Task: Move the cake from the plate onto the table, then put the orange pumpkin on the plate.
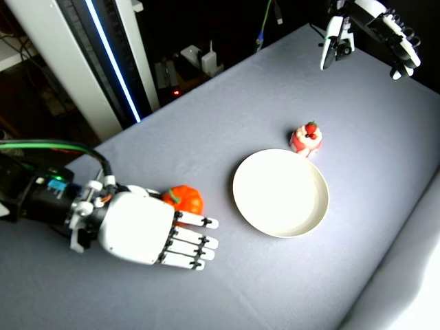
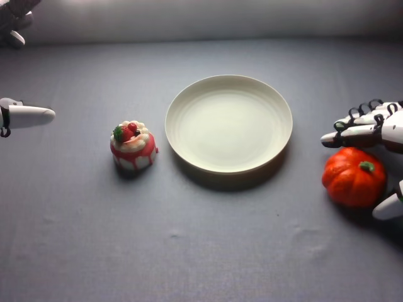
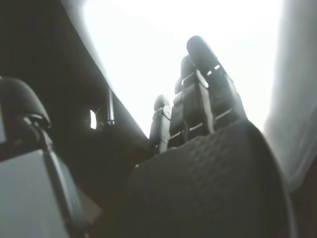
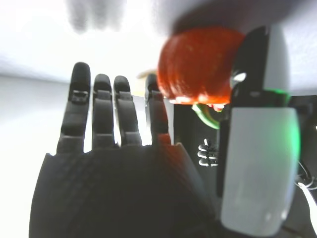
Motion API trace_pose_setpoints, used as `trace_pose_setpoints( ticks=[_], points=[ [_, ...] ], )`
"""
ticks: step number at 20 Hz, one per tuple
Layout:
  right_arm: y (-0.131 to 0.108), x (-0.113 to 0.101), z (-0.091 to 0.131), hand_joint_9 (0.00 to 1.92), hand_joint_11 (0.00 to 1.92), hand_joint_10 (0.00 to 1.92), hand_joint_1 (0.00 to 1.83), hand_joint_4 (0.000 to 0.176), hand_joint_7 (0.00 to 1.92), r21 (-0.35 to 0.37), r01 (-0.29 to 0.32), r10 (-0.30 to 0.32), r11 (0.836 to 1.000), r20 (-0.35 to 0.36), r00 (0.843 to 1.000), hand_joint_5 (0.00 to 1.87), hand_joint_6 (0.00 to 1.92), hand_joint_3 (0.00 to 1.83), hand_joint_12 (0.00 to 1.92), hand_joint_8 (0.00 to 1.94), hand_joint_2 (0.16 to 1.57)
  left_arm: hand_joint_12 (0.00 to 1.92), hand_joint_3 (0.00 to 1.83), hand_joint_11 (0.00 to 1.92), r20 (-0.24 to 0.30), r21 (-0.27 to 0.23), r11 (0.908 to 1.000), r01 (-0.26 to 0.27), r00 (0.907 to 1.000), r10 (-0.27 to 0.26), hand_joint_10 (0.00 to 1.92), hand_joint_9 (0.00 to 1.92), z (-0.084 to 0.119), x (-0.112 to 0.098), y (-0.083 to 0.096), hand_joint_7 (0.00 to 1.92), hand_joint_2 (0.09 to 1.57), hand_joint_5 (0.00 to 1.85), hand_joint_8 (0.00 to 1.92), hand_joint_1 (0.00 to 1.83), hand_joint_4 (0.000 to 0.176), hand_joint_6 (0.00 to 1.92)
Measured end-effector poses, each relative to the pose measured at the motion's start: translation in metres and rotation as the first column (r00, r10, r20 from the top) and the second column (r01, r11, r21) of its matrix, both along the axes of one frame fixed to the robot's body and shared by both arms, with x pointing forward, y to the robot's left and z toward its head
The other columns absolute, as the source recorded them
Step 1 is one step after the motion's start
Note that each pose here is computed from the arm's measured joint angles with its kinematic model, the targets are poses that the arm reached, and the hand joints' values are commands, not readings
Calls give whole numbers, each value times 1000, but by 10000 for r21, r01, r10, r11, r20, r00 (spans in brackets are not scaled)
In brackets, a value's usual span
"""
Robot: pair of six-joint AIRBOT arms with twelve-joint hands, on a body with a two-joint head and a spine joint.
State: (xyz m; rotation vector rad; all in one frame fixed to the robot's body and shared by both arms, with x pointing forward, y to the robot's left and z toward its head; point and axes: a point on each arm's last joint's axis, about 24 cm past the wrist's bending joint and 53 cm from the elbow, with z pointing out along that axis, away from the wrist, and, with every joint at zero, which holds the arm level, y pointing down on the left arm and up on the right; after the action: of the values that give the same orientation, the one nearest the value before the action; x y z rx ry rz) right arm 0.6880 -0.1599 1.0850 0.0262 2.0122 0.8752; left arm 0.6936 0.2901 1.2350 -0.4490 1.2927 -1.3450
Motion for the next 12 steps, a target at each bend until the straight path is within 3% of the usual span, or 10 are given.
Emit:
trace_pose_setpoints(
  ticks=[1, 2, 4, 5, 6, 8, 12],
  points=[
    [0, 0, 0, 161, 0, 9, 866, 70, 144, 0, 3, -3, 10000, -5, 10000, 229, 4, 0, 828, 3, 854, 1316, 0, 4, -1, 12, 10000, 18, 10000, -18, 9, 304, 0, 0, 0, 156, 821, 62, 5, 1022, 129, 1],
    [0, 0, 0, 185, 0, 15, 876, 42, 157, 4, 10, -10, 10000, -6, 10000, 234, 4, 0, 905, 4, 851, 1301, 0, 53, 2, 34, 10000, 36, 10000, -36, 14, 333, 0, 0, -1, 177, 824, 71, 4, 1022, 135, 1],
    [-1, 0, -1, 311, 0, 42, 950, 4, 265, -30, 31, -31, 10000, -28, 10000, 315, 14, 0, 1035, 18, 839, 1221, 0, 105, -32, -33, 10000, 51, 10000, -51, 5, 328, -2, 0, -3, 183, 814, 86, 1, 1023, 133, 1],
    [-1, 0, -1, 405, 31, 53, 988, 0, 393, -27, 29, -29, 10000, -25, 10000, 356, 9, 3, 1140, 24, 866, 1207, 2, 93, -62, -5, 9999, 120, 9999, -120, 1, 320, -5, 0, -5, 185, 818, 88, 1, 1025, 135, 1],
    [-1, 0, -1, 405, 31, 53, 988, 0, 393, -24, 32, -32, 10000, -26, 10000, 356, 9, 3, 1140, 24, 866, 1207, 2, 93, -72, 33, 9999, 159, 9998, -158, 1, 320, -5, -1, -7, 185, 818, 88, 1, 1025, 135, 1],
    [3, 0, 1, 642, 215, 106, 1111, 0, 627, 79, -42, 42, 10000, 19, 10000, 498, 14, 3, 1309, 23, 918, 1238, 0, 85, -67, 2, 9999, 130, 9999, -130, 6, 337, -5, -1, -6, 186, 815, 91, 1, 1007, 150, 1],
    [7, 1, 5, 707, 284, 157, 1101, 0, 676, 243, -109, 106, 9996, 123, 9999, 568, 20, 0, 1375, 22, 921, 1286, 0, 21, -72, 17, 9999, 149, 9999, -149, 0, 325, -5, -1, -6, 218, 810, 109, 3, 989, 171, 1]
  ],
)
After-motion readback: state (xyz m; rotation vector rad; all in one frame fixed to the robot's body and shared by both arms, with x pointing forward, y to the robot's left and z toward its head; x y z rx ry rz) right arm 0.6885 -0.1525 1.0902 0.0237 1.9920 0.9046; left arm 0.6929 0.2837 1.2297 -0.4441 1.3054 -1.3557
